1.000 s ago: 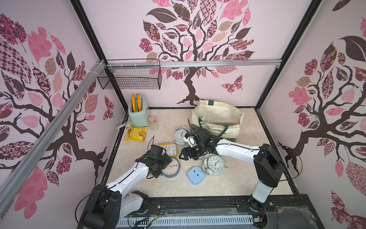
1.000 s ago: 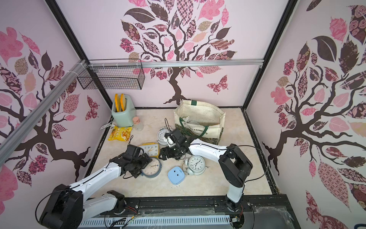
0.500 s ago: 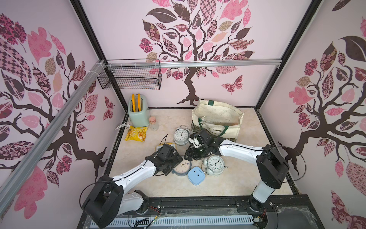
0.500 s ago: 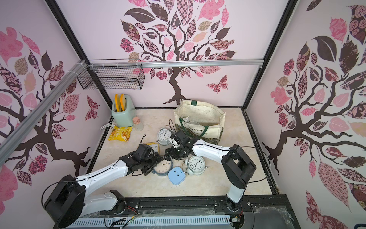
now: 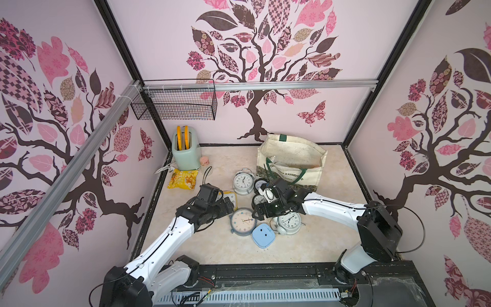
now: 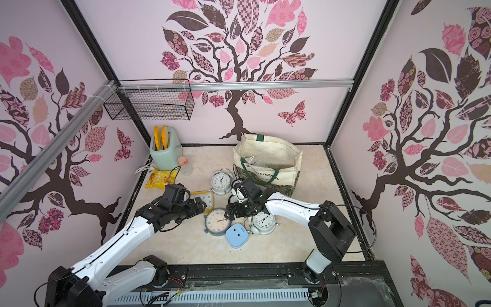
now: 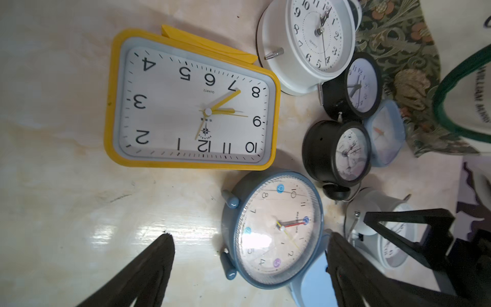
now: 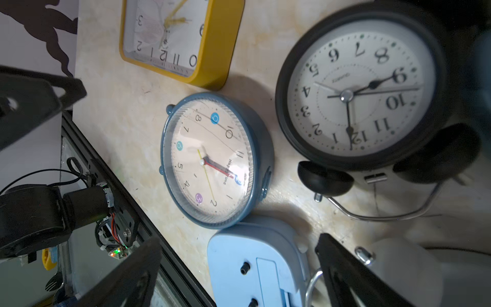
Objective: Put the alarm clock into the canvas bag
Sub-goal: Move the alarm to the center of the board.
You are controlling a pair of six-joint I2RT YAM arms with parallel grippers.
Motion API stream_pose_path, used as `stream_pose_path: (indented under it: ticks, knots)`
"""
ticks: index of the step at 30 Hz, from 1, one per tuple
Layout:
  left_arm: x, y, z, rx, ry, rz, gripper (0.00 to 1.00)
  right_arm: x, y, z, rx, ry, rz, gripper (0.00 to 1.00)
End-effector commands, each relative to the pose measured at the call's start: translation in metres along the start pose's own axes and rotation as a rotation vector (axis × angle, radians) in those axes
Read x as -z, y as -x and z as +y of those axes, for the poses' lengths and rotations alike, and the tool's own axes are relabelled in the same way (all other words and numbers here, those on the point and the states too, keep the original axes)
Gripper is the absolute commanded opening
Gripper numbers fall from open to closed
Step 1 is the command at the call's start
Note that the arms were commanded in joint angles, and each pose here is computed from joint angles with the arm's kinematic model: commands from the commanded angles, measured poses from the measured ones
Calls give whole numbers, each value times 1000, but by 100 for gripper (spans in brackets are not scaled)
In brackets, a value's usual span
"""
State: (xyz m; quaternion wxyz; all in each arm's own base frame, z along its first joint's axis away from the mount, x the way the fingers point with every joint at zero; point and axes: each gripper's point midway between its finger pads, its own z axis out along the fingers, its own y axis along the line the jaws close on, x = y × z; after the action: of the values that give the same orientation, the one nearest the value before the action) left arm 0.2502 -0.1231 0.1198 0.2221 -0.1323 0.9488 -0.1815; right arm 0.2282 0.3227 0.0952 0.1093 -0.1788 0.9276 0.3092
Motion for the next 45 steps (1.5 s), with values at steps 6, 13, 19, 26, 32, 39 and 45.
stream_pose_path:
  ticks: [6,13,19,26,32,39,45]
  knots:
    - [-28,-18,-1,30,-18,167,66,-9,-9,4,-8,24,40,93]
    - [-54,-11,11,81,71,169,63,-20,-13,1,-9,5,75,91]
    - [-77,6,18,114,106,141,62,-32,-17,5,-6,16,102,86]
    - [-97,55,24,150,117,60,60,-48,-13,6,-14,28,125,74]
    - [-93,71,26,118,60,112,69,-64,-4,8,-9,45,133,64]
    - [-48,27,28,74,30,168,77,-86,21,15,36,55,119,48]
    - [-17,5,44,127,53,97,86,-113,56,27,114,84,101,43]
